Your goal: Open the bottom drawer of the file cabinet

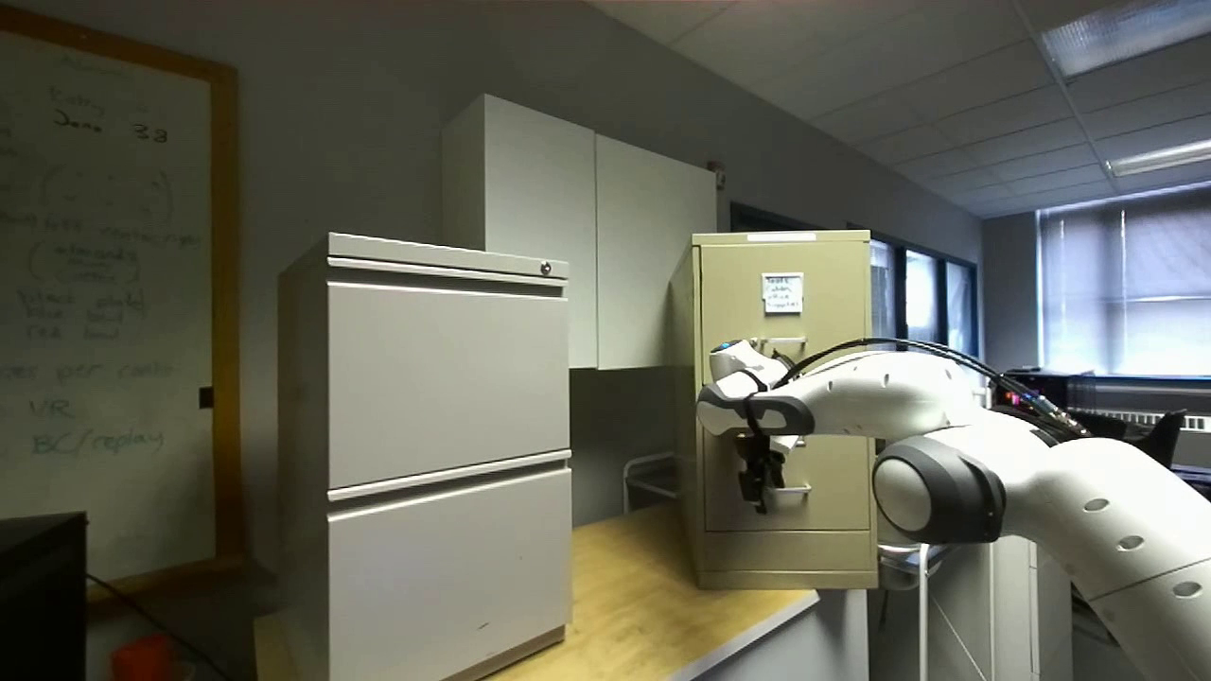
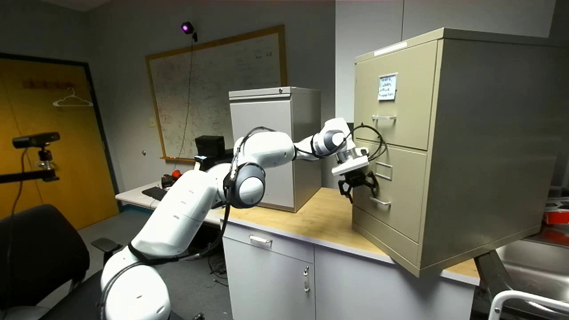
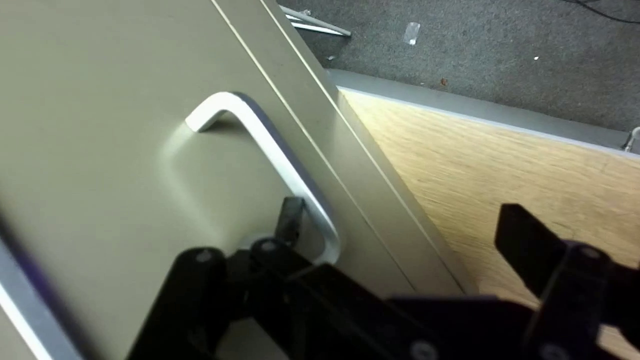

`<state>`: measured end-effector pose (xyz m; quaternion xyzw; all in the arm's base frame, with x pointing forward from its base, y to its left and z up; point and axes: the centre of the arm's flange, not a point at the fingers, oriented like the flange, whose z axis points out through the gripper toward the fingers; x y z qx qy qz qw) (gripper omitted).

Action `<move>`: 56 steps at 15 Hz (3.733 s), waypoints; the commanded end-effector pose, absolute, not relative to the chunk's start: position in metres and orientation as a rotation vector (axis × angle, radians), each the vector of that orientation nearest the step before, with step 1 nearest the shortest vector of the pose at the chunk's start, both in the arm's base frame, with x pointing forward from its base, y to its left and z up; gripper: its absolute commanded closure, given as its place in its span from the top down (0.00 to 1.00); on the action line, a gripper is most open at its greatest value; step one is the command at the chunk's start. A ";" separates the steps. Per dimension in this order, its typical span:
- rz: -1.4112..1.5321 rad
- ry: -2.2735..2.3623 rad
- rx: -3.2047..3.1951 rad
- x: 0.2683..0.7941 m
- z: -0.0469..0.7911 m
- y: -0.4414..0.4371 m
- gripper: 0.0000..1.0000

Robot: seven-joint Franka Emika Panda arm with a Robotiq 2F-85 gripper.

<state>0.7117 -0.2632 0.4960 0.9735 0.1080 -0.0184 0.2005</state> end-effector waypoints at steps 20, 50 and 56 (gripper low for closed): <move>0.130 0.041 2.639 0.735 0.454 -0.267 1.00; 0.049 0.273 2.697 0.702 0.469 -0.191 0.08; 0.065 0.333 2.670 0.691 0.468 -0.190 0.08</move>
